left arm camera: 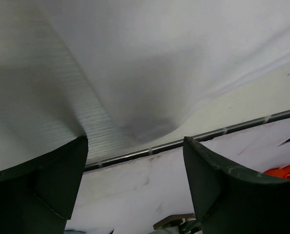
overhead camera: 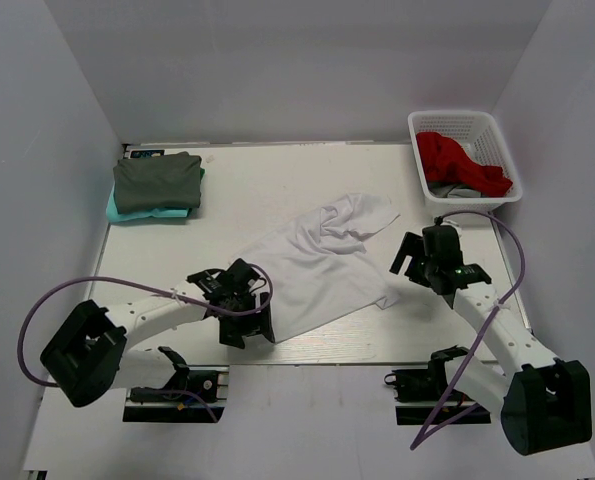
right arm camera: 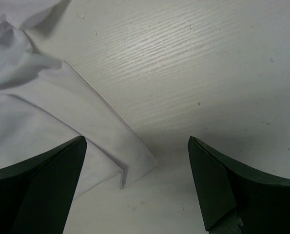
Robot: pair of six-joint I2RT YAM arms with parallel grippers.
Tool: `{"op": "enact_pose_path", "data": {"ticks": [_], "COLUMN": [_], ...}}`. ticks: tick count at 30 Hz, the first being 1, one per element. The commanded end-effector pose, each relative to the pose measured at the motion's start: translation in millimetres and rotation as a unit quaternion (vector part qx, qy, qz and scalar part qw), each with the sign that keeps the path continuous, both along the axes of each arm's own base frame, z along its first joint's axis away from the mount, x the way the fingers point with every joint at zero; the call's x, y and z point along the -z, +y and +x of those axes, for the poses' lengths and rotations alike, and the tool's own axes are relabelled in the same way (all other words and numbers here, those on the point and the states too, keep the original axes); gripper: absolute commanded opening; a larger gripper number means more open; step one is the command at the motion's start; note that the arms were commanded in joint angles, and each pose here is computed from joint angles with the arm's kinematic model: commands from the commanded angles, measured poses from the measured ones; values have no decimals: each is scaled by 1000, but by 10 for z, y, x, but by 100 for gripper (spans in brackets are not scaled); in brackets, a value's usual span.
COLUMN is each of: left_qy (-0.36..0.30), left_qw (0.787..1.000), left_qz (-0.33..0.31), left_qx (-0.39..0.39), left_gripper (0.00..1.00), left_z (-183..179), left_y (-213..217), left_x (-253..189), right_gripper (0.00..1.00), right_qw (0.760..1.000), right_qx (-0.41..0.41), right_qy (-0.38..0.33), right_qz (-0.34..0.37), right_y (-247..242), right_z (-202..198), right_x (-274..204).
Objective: Fold and stack the t-shirts
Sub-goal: Flatten out the tshirt
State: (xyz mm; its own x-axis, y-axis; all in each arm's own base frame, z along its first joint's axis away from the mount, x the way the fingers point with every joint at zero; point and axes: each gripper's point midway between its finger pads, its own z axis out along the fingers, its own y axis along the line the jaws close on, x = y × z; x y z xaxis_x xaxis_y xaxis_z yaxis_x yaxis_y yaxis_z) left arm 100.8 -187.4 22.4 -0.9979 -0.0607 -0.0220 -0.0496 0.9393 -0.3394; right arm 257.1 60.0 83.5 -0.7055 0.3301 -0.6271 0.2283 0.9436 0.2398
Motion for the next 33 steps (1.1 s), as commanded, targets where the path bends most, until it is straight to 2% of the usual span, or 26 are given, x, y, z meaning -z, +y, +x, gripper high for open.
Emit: {"op": "enact_pose_path", "data": {"ticks": [1,5,8,10,14,20,22,26,33], "left_qy": [-29,-24,-32,-40,-53,-82,-85,-85,-86], "left_qw": [999,1000,999,998,997,993,993,994,994], "left_qz": [-7,5,32,40,41,50,47,19,8], "left_qx": [-14,-4,-6,-15,-35,-63,-63,-64,-67], "left_gripper": [87,69,32,0,0,0,0,0,0], "left_z": [145,147,200,249,288,311,298,282,275], "left_y": [-145,-223,-186,-177,-149,-8,5,-67,-86], "left_x": [89,201,233,179,109,-8,-18,-78,-100], "right_gripper": [90,90,90,87,78,73,67,66,60], "right_qw": [1000,999,998,997,996,992,989,981,974], "right_qx": [-9,-16,-31,-37,-24,-11,-16,-59,-64], "right_qy": [20,22,31,45,75,115,129,140,178], "right_qz": [19,34,45,50,47,55,68,118,120], "right_y": [84,140,196,214,175,203,247,494,544], "right_z": [-66,-86,-144,-223,-346,-419,-457,-524,-756], "right_x": [65,93,107,155,322,508,567,576,674]}}
